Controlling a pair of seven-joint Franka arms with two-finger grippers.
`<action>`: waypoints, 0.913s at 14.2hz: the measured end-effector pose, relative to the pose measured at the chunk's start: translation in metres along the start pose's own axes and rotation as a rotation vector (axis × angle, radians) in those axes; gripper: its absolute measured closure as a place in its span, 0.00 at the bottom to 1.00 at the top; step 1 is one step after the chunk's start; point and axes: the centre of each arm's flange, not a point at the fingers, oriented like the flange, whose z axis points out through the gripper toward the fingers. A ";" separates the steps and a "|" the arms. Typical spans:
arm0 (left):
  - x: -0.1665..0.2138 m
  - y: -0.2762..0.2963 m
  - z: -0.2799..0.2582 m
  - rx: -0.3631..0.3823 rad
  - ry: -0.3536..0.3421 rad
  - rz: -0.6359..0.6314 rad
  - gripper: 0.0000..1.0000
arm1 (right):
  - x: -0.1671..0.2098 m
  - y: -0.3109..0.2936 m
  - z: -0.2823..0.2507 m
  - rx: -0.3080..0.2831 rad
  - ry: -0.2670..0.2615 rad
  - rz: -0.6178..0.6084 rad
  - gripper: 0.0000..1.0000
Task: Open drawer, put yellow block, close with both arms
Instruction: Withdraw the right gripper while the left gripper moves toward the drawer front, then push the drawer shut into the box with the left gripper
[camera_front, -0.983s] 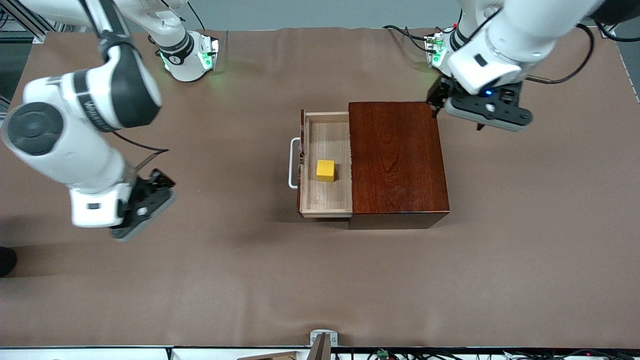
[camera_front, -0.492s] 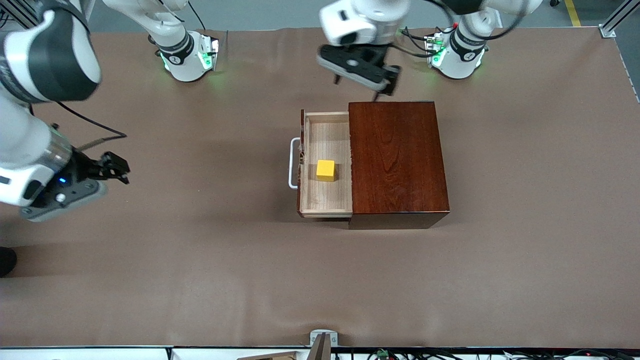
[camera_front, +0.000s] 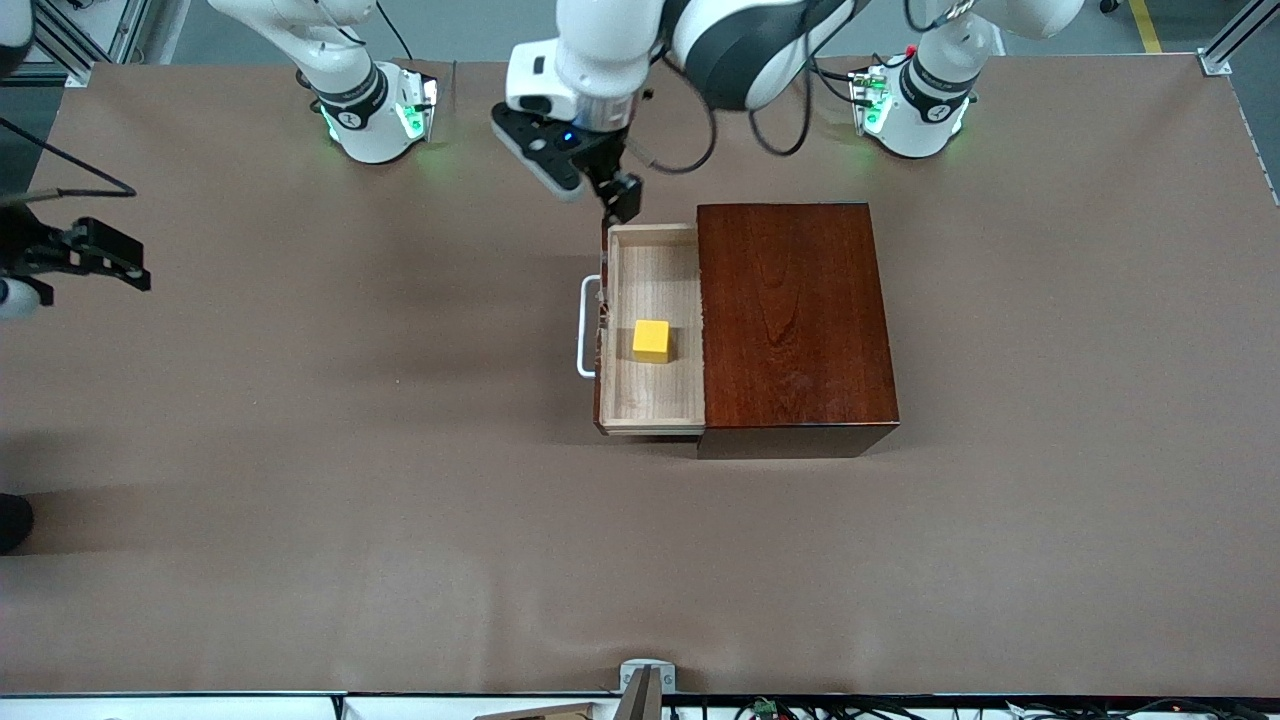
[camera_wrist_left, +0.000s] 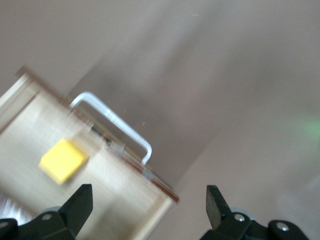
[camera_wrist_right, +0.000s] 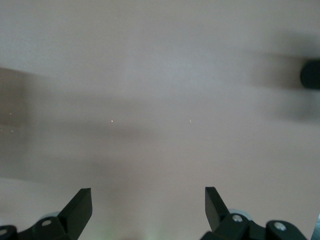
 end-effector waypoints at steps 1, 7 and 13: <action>0.008 -0.001 0.022 -0.011 0.015 0.094 0.00 | -0.005 -0.004 -0.005 -0.001 -0.002 0.030 0.00; 0.017 -0.042 0.129 -0.028 -0.022 0.462 0.00 | -0.015 -0.025 -0.012 0.027 -0.001 0.091 0.00; 0.010 -0.064 0.166 0.020 -0.091 0.573 0.00 | -0.023 0.004 0.000 0.078 0.002 0.149 0.00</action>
